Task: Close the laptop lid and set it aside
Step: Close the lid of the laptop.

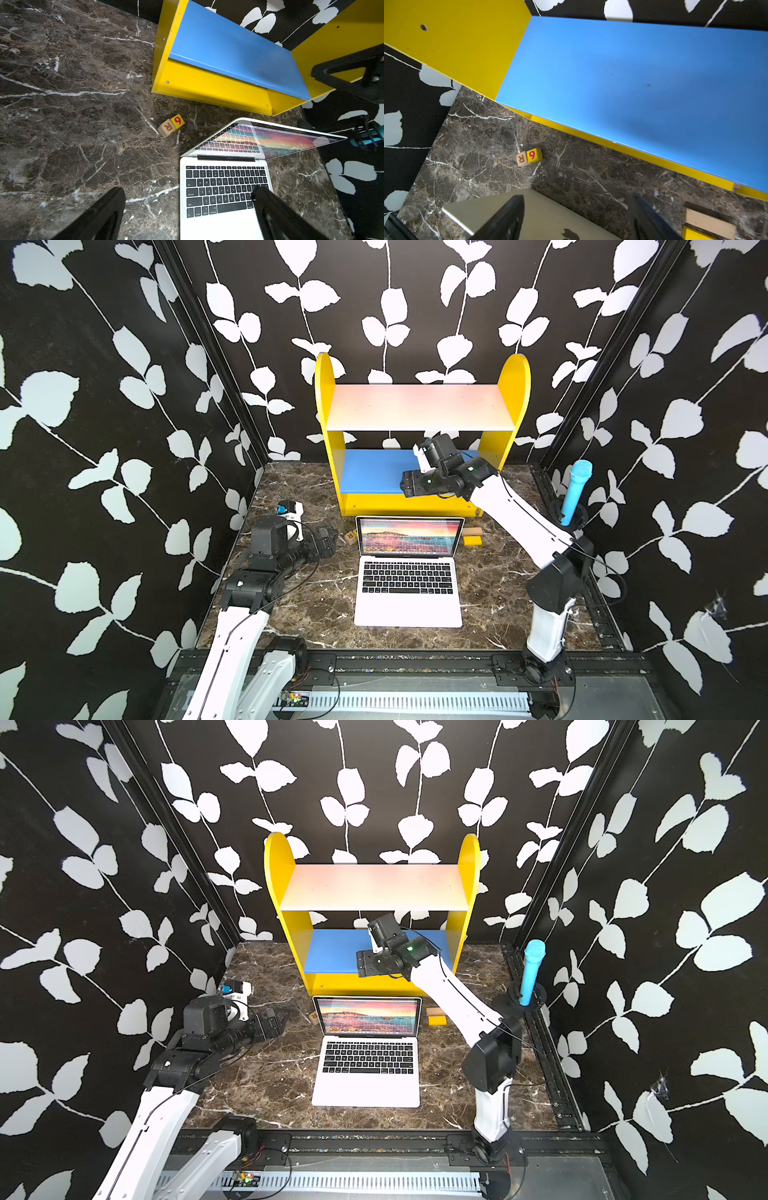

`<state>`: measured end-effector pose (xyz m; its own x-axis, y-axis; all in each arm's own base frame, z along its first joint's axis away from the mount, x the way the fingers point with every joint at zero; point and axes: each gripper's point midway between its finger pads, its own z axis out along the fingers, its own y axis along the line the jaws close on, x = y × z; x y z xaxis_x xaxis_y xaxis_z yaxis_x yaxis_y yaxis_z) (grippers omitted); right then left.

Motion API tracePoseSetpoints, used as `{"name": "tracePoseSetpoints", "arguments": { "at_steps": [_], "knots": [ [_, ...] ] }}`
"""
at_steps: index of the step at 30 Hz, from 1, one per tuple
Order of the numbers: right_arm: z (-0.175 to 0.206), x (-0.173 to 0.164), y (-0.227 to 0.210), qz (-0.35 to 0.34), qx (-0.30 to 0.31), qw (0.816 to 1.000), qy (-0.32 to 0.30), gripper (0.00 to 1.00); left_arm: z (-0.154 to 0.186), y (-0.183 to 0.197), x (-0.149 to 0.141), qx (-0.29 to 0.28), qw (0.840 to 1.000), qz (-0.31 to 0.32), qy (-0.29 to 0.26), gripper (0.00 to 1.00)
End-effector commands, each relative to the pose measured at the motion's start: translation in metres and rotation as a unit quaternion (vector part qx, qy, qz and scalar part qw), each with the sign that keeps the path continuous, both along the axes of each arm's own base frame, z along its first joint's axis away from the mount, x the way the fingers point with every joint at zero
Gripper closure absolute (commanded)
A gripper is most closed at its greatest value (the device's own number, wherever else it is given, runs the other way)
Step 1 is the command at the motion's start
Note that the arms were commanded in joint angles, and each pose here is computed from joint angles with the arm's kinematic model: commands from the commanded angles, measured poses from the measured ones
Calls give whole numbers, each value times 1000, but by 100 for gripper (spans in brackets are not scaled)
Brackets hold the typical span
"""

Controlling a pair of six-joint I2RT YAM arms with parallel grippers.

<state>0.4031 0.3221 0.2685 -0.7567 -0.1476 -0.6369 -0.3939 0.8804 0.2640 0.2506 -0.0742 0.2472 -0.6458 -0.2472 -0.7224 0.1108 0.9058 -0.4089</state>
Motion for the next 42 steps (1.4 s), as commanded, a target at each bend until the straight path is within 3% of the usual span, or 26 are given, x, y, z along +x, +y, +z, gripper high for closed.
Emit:
{"name": "tracePoseSetpoints", "arguments": {
  "at_steps": [1, 19, 42],
  "knots": [
    [3, -7, 8, 15, -11, 1000, 1, 21, 3, 3, -5, 3, 1000, -5, -6, 2],
    [-45, -46, 28, 79, -63, 993, 63, 24, -18, 13, -9, -16, 1000, 9, 11, 2],
    [-63, -103, 37, 147, -105, 980, 83, 29, -21, 16, -7, -15, 1000, 16, 16, 2]
  ]
}}
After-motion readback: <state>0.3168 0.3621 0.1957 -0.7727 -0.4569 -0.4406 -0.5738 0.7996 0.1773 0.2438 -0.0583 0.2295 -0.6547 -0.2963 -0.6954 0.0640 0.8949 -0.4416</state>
